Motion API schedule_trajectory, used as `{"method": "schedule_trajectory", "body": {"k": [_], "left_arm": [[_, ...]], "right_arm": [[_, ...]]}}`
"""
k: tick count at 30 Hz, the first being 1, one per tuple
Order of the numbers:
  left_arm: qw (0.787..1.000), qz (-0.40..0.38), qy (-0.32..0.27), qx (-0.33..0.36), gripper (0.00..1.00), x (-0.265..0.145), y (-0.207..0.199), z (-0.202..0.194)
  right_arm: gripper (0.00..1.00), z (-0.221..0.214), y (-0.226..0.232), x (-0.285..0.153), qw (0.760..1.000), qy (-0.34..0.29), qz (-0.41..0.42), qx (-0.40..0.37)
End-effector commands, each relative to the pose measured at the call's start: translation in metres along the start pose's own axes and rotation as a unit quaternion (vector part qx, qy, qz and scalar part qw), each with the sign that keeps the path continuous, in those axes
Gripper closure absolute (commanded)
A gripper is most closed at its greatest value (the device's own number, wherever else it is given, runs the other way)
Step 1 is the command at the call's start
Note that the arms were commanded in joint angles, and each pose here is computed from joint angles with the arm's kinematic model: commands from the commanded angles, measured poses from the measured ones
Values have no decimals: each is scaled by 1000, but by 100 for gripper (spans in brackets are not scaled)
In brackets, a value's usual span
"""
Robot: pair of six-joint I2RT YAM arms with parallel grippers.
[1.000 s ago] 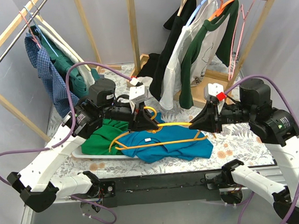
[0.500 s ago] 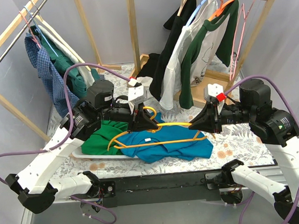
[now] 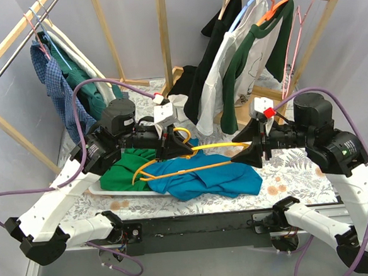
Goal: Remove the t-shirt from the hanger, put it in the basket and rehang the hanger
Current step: Place the hanger at the clothesline.
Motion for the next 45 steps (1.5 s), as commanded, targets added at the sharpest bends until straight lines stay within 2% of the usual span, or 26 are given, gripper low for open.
{"method": "schedule_trajectory", "body": {"k": [1,3,6,7,9,10,12,13,17,18,19,20,22,24,27,30,33,34,36,39,41,45], "left_arm": [[999,16,-19,25,100,-9,-1,14],[999,10,-20,26,100,-9,-2,15],[999,1,-21,25,100,-9,-5,15],[999,1,-20,25,100,-9,-5,15],[999,-1,-20,25,100,-9,-5,14],[999,0,-20,26,100,-9,-5,15],[1000,2,-18,24,100,-8,-4,14],[1000,5,-18,24,100,-9,-4,14],[999,31,-15,24,100,-10,4,14],[999,36,-15,25,96,-11,6,15],[998,55,-13,25,78,-12,11,14],[997,64,-14,28,48,-14,13,15],[995,95,-10,29,28,-16,22,12],[992,119,-10,31,14,-20,26,10],[986,163,-6,35,6,-27,36,8],[974,226,1,30,2,-38,53,4],[950,311,1,19,2,-56,73,2],[946,322,-2,19,2,-59,74,3],[947,319,-7,35,2,-63,69,5],[950,309,-6,36,2,-61,66,2],[951,308,-3,32,2,-60,66,-1],[952,306,-3,26,2,-57,66,-6]], "right_arm": [[25,9,3,-4,1000,-6,-5,-2],[25,7,3,-3,1000,-5,-4,0],[30,4,0,0,1000,1,0,8],[47,4,0,1,1000,1,2,9],[65,5,0,3,1000,3,6,11],[80,5,0,3,1000,3,6,11],[90,7,1,3,1000,1,7,8],[98,7,1,2,1000,1,7,8],[99,6,1,0,1000,-3,-2,3],[99,6,-1,-1,1000,-4,-8,2],[99,6,-1,-2,1000,-5,-13,0],[99,7,0,-5,1000,-11,-22,-7],[99,8,1,-8,999,-16,-29,-13],[99,9,3,-12,999,-20,-34,-19],[99,10,1,-16,998,-24,-50,-23],[99,11,-5,-20,996,-31,-79,-23],[99,19,-14,-32,989,-50,-135,-25],[99,29,-18,-43,982,-69,-175,-31],[99,45,-13,-59,973,-101,-203,-42],[99,78,-9,-88,949,-166,-259,-70],[99,94,-13,-110,924,-208,-312,-76],[99,108,-21,-142,880,-269,-384,-79]]}}
Point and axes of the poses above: each gripper's point midway between its finger pads, its own x axis out along the fingers, its own y axis along the line the jaws close on, z = x × y, the point moved 1 cm from there along -x, back along the fingers, and after that the axes turned 15 degrees about x, right-handed, at the moved point
